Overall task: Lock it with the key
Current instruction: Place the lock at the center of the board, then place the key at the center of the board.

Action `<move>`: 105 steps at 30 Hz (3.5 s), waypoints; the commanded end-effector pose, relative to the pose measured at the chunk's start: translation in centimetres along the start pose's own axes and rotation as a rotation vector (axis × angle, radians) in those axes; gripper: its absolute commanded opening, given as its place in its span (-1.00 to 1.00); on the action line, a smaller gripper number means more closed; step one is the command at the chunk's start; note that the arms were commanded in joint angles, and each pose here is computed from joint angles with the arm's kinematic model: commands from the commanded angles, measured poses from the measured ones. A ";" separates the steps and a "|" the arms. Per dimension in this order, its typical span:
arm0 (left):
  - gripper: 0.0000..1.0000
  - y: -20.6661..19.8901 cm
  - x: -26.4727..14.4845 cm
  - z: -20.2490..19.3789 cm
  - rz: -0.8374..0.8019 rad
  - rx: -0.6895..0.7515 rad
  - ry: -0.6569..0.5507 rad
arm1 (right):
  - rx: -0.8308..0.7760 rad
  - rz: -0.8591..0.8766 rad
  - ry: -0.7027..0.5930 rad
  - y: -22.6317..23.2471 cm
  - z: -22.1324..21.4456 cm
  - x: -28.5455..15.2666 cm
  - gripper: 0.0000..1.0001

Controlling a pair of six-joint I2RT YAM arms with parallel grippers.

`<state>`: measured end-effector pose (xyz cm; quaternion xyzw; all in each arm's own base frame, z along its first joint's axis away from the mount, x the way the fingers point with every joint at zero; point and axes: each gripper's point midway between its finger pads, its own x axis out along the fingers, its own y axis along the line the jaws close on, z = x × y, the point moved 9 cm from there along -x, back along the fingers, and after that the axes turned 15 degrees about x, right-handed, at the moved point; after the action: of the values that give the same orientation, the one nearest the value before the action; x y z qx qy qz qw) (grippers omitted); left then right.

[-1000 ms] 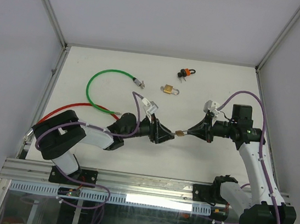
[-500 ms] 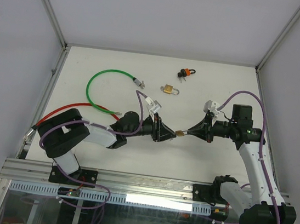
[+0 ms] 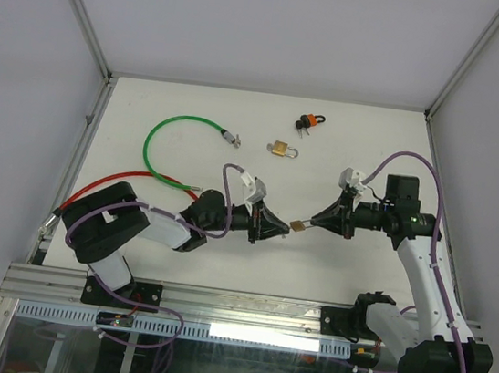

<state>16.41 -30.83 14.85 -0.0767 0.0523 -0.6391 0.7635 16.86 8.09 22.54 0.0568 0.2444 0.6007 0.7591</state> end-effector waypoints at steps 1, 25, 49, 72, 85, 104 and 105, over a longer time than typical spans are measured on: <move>-1.00 -0.6 -1.5 0.8 -0.079 0.341 -0.095 | -0.074 0.030 -0.040 0.6 1.1 -0.2 -1.00; -1.00 1.7 -5.7 0.8 -0.062 0.018 -0.148 | -0.070 0.013 -0.039 0.3 1.1 -0.2 -1.00; -1.00 4.0 -7.5 2.4 0.405 -0.210 -0.022 | 0.462 -0.569 -0.388 -13.1 4.4 -1.9 -1.00; -1.00 3.6 -8.4 2.2 0.426 -0.238 -0.064 | 0.838 -0.602 -0.317 -28.9 2.8 0.6 -0.85; -1.00 3.6 -7.3 2.3 0.368 -0.305 -0.035 | 0.756 -0.754 -0.325 -29.4 2.9 -3.9 -0.16; -1.00 5.4 -2.7 4.1 0.204 -0.373 -0.060 | 0.414 -0.504 -0.303 -13.1 10.1 -8.4 -0.06; -1.00 5.7 -2.2 4.2 0.203 -0.382 -0.062 | 0.413 -0.475 -0.301 -11.9 10.3 -8.4 -0.06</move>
<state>20.96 -25.61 15.53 -0.2047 0.1866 -0.5066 0.8165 34.28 -2.69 27.44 0.2345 0.2423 0.2570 0.9057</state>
